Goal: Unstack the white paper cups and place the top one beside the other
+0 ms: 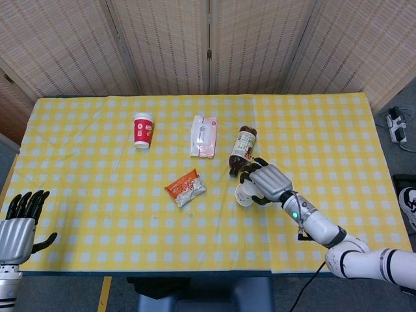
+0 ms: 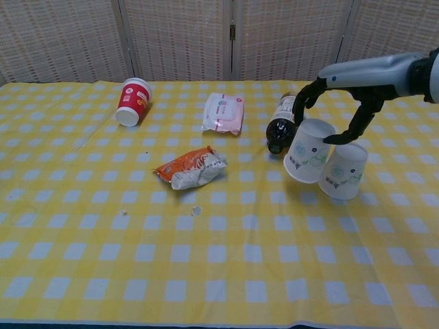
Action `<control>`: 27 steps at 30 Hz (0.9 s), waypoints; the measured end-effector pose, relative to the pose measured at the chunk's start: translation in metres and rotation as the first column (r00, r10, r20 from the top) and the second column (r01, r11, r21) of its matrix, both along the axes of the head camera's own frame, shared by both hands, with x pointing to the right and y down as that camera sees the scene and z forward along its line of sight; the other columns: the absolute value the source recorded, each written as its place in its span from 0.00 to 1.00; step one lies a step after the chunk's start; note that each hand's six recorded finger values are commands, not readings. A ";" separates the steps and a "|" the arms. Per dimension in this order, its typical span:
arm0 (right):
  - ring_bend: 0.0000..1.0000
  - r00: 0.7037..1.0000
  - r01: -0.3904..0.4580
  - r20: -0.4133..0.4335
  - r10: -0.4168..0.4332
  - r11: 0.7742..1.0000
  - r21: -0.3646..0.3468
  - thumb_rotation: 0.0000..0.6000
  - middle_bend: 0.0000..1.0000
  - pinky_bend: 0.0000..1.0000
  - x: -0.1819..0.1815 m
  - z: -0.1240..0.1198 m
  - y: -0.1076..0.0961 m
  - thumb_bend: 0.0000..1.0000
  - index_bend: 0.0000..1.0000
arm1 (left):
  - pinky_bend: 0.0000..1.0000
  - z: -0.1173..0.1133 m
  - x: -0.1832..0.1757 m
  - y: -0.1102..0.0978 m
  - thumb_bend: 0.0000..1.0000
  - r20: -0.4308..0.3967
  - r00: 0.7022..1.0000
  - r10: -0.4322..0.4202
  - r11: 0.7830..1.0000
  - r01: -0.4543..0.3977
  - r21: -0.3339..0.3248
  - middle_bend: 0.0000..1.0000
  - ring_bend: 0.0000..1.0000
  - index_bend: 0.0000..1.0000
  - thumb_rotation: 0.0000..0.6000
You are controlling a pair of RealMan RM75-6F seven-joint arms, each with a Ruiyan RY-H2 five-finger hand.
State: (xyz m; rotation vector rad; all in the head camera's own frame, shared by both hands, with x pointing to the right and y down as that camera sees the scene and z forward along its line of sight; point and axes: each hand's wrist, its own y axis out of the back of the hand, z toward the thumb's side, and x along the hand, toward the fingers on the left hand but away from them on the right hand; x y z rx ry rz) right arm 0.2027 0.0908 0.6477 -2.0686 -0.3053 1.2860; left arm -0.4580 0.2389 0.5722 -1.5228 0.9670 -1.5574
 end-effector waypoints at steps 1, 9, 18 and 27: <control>0.17 1.000 0.002 -0.004 -0.002 1.000 -0.003 1.00 0.21 0.07 0.000 0.002 0.001 0.40 0.44 | 0.00 0.000 0.000 0.000 0.24 -0.001 1.000 0.000 1.000 0.000 -0.001 0.11 0.07 0.12 1.00; 0.17 1.000 0.004 -0.031 -0.005 1.000 -0.025 1.00 0.21 0.07 -0.002 0.024 0.005 0.40 0.44 | 0.00 0.004 0.001 0.000 0.24 -0.006 1.000 0.006 1.000 -0.006 -0.006 0.11 0.07 0.12 1.00; 0.17 0.999 0.013 -0.036 -0.014 0.999 -0.030 1.00 0.21 0.07 -0.007 0.031 0.006 0.40 0.44 | 0.00 0.006 0.000 0.001 0.24 -0.007 1.000 0.003 1.000 -0.003 -0.009 0.11 0.07 0.12 1.00; 0.17 0.999 0.011 -0.048 -0.012 1.000 -0.026 1.00 0.20 0.07 -0.007 0.035 0.005 0.40 0.44 | 0.00 0.008 -0.002 0.002 0.24 -0.008 1.000 -0.002 1.000 0.002 -0.013 0.11 0.07 0.12 1.00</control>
